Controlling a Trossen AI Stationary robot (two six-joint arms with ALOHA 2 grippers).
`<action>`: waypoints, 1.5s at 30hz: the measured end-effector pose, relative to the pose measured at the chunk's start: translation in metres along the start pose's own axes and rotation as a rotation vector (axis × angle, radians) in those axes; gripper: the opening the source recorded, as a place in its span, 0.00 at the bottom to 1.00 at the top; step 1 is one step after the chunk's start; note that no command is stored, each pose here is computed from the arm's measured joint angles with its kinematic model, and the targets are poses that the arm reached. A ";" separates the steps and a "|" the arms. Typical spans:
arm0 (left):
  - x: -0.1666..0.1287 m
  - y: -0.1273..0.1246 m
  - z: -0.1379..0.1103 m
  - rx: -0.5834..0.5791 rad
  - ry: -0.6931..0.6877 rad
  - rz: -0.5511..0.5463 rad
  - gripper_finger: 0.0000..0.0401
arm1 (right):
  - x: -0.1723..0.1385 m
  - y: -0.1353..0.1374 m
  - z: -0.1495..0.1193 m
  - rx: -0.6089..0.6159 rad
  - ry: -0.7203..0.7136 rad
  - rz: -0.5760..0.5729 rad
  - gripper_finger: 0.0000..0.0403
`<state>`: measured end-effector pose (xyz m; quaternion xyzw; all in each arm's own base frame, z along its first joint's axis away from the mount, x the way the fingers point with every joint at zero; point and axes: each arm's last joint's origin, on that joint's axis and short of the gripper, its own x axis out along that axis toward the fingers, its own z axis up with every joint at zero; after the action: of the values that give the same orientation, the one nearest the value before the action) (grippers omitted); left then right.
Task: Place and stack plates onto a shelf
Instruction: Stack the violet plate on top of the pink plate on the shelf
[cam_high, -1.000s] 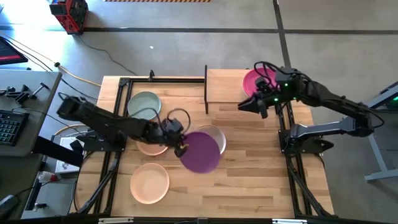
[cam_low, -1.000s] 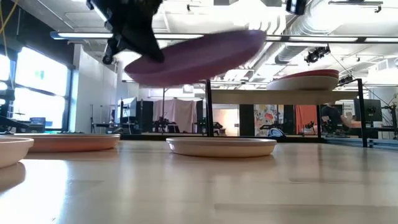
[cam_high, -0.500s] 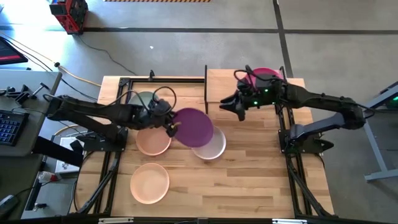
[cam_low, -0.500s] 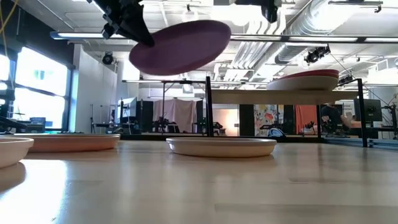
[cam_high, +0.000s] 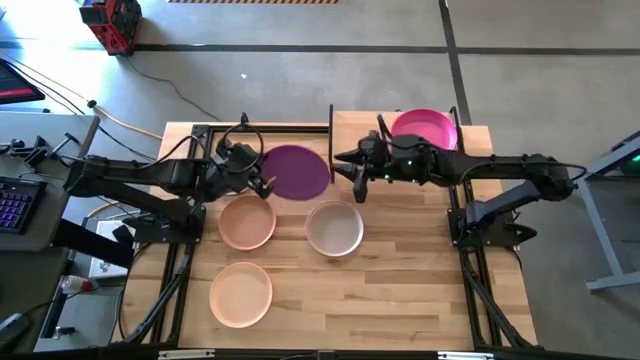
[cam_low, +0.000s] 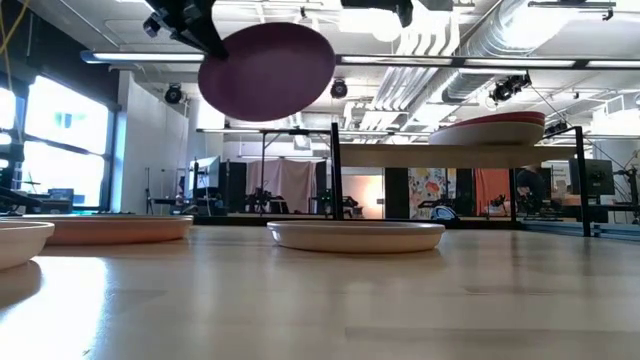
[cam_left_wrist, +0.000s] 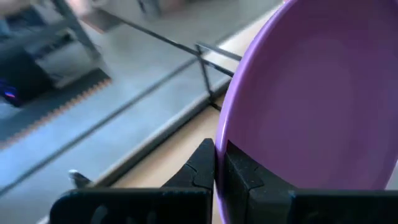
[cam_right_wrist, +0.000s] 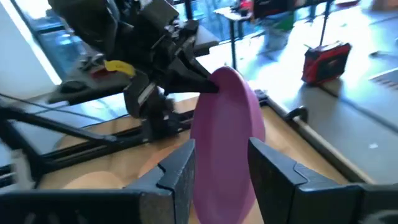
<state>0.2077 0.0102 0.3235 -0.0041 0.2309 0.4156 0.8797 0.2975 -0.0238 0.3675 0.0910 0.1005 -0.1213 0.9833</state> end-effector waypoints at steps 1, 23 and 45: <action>-0.001 0.002 0.000 0.013 -0.005 0.017 0.00 | 0.003 0.002 -0.002 -0.016 -0.006 -0.020 0.32; 0.000 0.000 0.002 -0.031 -0.033 0.052 0.00 | 0.037 0.017 -0.035 -0.127 0.054 -0.310 0.32; 0.001 -0.007 0.008 -0.099 -0.047 -0.084 0.04 | 0.036 0.013 -0.034 -0.011 0.024 -0.387 0.03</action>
<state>0.2162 0.0081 0.3295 -0.0473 0.1888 0.3894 0.9003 0.3293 -0.0127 0.3284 0.0661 0.1284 -0.3068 0.9408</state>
